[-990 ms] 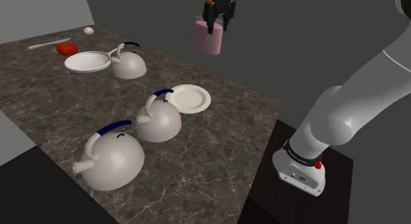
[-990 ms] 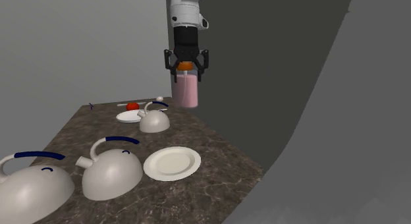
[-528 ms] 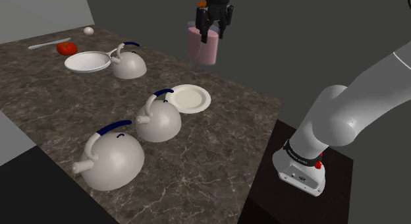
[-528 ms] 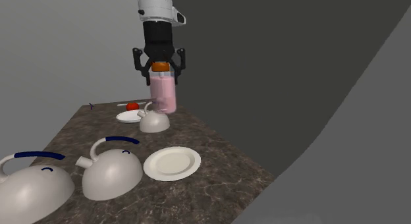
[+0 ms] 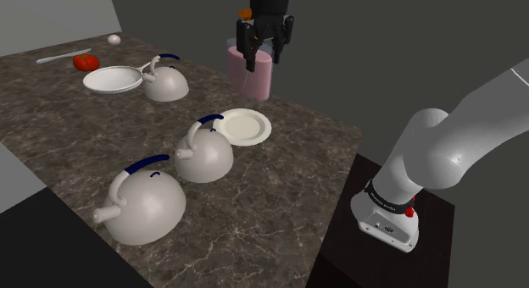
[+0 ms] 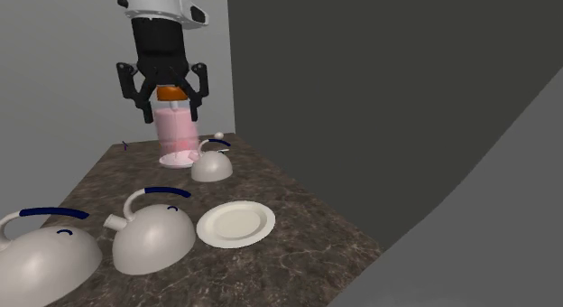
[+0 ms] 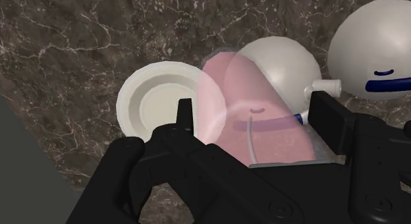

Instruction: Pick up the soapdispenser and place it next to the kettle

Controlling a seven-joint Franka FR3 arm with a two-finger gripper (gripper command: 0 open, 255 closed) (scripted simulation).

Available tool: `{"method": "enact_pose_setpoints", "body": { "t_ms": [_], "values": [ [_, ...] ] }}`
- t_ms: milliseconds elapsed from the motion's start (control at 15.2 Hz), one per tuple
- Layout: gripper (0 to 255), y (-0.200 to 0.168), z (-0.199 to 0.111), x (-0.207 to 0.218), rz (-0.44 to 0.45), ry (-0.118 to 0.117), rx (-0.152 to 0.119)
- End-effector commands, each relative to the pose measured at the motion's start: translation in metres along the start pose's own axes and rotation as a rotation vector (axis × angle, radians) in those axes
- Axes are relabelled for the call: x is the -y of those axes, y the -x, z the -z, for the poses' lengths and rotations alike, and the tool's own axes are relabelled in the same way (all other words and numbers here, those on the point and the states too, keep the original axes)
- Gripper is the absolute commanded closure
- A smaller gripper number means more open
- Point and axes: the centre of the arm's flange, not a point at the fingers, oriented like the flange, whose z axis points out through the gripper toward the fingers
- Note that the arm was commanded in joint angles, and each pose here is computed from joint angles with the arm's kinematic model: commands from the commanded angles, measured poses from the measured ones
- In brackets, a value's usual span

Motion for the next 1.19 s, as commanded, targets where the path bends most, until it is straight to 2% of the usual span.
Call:
{"method": "enact_pose_setpoints", "body": {
  "t_ms": [0, 396, 1122],
  "values": [
    [255, 0.014, 0.0, 0.022, -0.001, 0.0, 0.0],
    [255, 0.052, 0.001, 0.084, -0.001, 0.0, 0.0],
    [255, 0.053, -0.057, 0.085, -0.001, 0.0, 0.0]
  ]
}}
